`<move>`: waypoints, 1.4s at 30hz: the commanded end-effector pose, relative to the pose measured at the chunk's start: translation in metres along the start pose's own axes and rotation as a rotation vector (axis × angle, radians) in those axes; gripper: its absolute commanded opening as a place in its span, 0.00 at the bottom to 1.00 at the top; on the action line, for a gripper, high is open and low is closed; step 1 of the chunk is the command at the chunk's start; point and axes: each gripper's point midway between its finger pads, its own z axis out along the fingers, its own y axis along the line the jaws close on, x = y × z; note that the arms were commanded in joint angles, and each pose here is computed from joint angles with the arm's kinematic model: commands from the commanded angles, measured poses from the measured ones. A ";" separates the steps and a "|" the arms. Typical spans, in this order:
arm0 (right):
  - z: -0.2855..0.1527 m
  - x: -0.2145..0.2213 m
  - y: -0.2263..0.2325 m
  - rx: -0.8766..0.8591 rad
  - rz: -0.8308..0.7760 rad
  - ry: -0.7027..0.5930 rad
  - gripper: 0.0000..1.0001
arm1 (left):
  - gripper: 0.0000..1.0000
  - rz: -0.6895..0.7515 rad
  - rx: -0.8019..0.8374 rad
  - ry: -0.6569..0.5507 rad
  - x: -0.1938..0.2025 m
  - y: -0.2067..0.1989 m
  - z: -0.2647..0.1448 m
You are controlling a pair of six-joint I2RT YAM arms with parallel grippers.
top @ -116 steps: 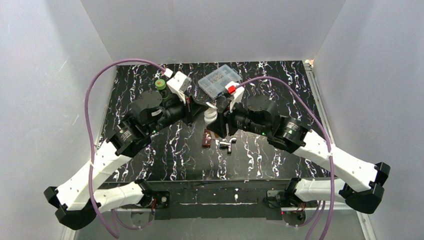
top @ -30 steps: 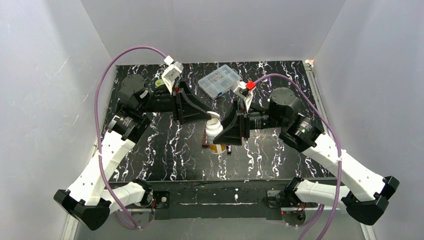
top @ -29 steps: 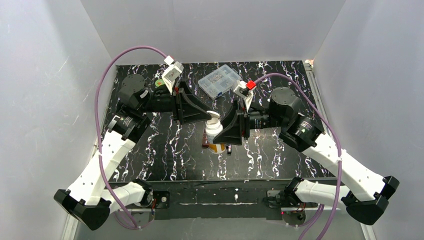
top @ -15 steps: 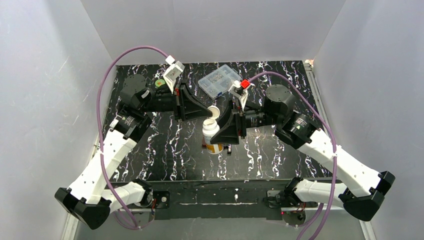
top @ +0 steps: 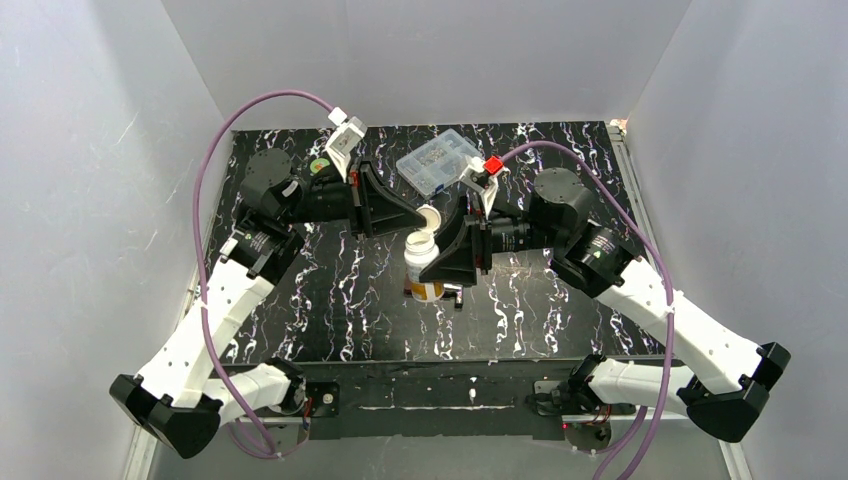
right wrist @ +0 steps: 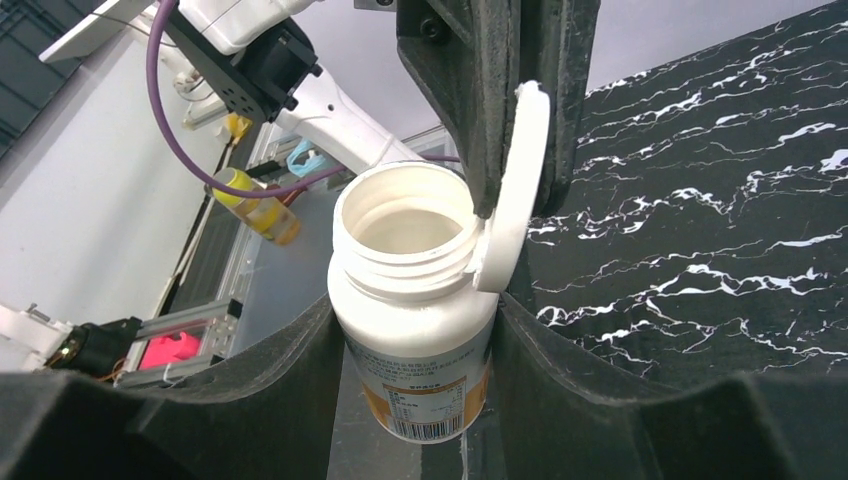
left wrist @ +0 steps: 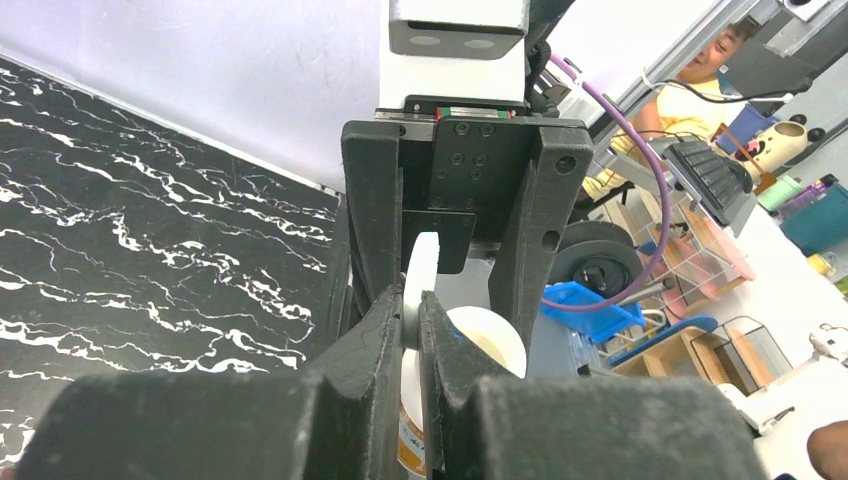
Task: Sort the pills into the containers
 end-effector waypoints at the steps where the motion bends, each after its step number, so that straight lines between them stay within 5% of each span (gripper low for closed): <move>1: 0.000 -0.027 0.002 0.010 -0.078 -0.085 0.54 | 0.00 0.031 0.004 -0.071 -0.021 -0.019 -0.002; 7: 0.004 -0.032 0.000 0.006 -0.080 -0.118 0.76 | 0.00 -0.005 -0.073 -0.146 -0.034 -0.012 -0.004; 17: 0.010 -0.032 -0.007 0.008 -0.074 -0.142 0.89 | 0.00 -0.004 -0.149 -0.220 -0.051 -0.011 -0.010; 42: -0.018 -0.029 0.001 0.025 -0.088 -0.184 0.87 | 0.00 -0.040 -0.065 -0.186 -0.052 -0.017 0.000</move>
